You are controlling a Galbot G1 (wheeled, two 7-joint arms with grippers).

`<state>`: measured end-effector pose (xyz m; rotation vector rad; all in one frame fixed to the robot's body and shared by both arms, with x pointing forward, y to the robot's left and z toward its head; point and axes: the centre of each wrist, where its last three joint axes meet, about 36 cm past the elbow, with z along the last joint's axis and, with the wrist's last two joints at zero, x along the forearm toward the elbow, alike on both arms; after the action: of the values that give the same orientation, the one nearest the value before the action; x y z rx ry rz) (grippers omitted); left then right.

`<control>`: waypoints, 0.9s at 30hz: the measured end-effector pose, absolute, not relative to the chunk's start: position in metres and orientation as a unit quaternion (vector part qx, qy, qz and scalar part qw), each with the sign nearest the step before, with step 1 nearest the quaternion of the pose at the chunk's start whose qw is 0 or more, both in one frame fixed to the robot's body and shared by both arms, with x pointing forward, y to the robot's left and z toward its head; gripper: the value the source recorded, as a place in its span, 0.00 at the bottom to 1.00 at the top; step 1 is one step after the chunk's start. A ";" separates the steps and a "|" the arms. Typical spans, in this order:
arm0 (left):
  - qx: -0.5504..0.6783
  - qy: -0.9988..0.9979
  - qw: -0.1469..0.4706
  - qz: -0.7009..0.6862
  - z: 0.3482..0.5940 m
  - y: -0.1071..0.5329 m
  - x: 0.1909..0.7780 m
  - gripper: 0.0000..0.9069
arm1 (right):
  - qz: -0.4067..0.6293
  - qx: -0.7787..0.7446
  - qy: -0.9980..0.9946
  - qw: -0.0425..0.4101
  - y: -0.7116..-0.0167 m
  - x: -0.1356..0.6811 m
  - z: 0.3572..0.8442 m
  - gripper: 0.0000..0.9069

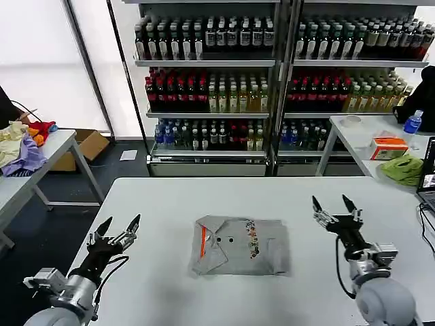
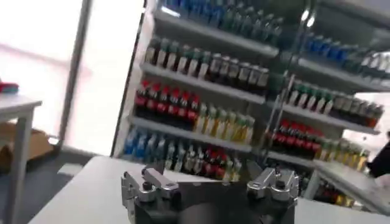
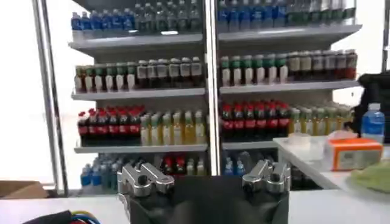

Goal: Fold and organize the clothes.

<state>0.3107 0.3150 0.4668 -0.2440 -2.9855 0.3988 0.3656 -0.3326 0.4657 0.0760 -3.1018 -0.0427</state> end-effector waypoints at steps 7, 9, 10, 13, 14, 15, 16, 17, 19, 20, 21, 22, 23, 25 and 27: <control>-0.113 -0.990 0.005 0.080 0.453 0.319 0.298 1.00 | -0.009 0.039 -0.999 0.017 -0.362 0.340 0.462 1.00; -0.117 -0.991 -0.002 0.065 0.449 0.320 0.295 1.00 | -0.002 0.052 -0.998 0.019 -0.367 0.333 0.458 1.00; -0.118 -0.991 -0.005 0.058 0.447 0.320 0.293 1.00 | 0.000 0.057 -0.998 0.021 -0.369 0.329 0.455 1.00; -0.122 -0.992 -0.013 0.039 0.445 0.321 0.288 1.00 | 0.001 0.066 -0.998 0.021 -0.375 0.321 0.450 1.00; -0.123 -0.992 -0.014 0.033 0.445 0.321 0.286 1.00 | 0.001 0.067 -0.998 0.021 -0.376 0.319 0.449 1.00; -0.125 -0.992 -0.016 0.027 0.445 0.321 0.285 1.00 | -0.001 0.068 -0.998 0.021 -0.377 0.316 0.448 1.00; -0.126 -0.992 -0.018 0.021 0.445 0.322 0.283 1.00 | -0.003 0.068 -0.998 0.020 -0.379 0.312 0.446 1.00; -0.128 -0.991 -0.020 0.017 0.444 0.322 0.281 1.00 | -0.005 0.069 -0.997 0.019 -0.379 0.310 0.445 1.00; -0.133 -0.991 -0.022 0.007 0.445 0.322 0.279 1.00 | -0.008 0.071 -0.997 0.018 -0.381 0.305 0.444 1.00; -0.135 -0.991 -0.023 0.003 0.444 0.322 0.278 1.00 | -0.009 0.073 -0.997 0.018 -0.382 0.302 0.444 1.00; -0.136 -0.990 -0.023 0.000 0.444 0.322 0.278 1.00 | -0.010 0.075 -0.997 0.019 -0.382 0.300 0.443 1.00; -0.137 -0.990 -0.024 -0.004 0.444 0.322 0.277 1.00 | -0.013 0.078 -0.997 0.019 -0.382 0.297 0.442 1.00; -0.138 -0.990 -0.026 -0.007 0.444 0.323 0.277 1.00 | -0.015 0.081 -0.996 0.019 -0.381 0.295 0.442 1.00; -0.140 -0.990 -0.028 -0.013 0.444 0.324 0.274 1.00 | -0.021 0.083 -0.996 0.019 -0.381 0.293 0.440 1.00; -0.144 -0.989 -0.030 -0.018 0.443 0.326 0.272 1.00 | -0.026 0.084 -0.996 0.019 -0.380 0.291 0.438 1.00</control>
<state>0.2716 0.3255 0.4432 -0.4603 -3.1672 -0.0567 0.2911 -0.3801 0.4384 0.2604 -3.0906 -0.0810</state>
